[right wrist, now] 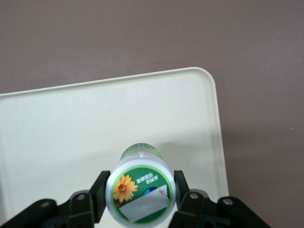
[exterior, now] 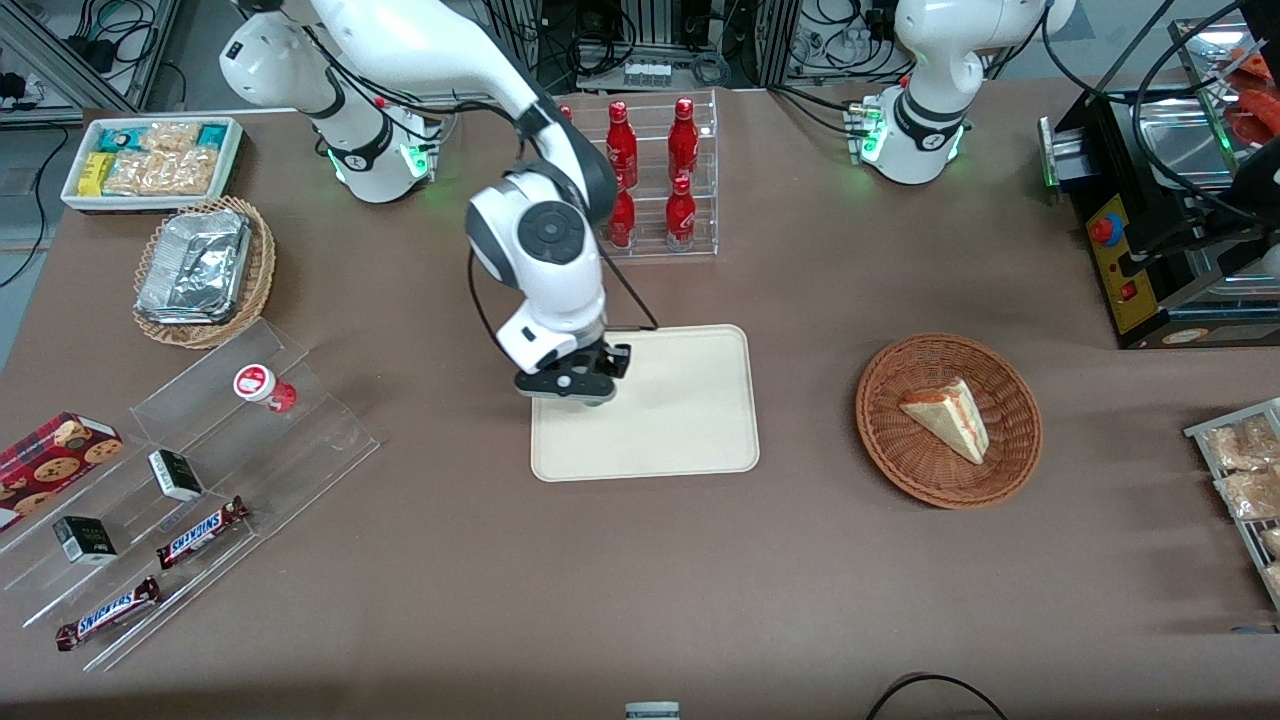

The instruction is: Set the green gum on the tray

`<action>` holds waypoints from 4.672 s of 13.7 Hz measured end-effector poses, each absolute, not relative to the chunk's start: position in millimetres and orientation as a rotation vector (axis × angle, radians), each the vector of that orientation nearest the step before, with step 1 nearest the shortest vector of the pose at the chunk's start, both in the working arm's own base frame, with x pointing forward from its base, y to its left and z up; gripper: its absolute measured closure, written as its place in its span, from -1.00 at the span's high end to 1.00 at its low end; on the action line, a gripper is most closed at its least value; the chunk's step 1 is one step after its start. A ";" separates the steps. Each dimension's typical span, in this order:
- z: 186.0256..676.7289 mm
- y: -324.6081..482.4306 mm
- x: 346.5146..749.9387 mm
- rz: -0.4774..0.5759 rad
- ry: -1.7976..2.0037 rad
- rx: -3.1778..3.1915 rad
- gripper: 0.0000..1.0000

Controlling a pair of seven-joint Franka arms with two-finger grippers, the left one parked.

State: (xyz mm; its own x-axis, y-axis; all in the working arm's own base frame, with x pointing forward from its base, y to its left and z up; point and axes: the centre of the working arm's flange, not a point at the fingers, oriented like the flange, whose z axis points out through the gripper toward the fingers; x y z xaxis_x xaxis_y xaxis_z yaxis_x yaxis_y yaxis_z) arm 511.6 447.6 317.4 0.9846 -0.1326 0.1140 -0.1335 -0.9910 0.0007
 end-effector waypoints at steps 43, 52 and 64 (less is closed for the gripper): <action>598.0 48.3 538.4 -0.140 -0.080 3.233 1.00; 603.8 -77.8 517.5 -0.153 -0.094 3.184 1.00; 611.5 -37.5 546.8 -0.097 0.007 3.161 1.00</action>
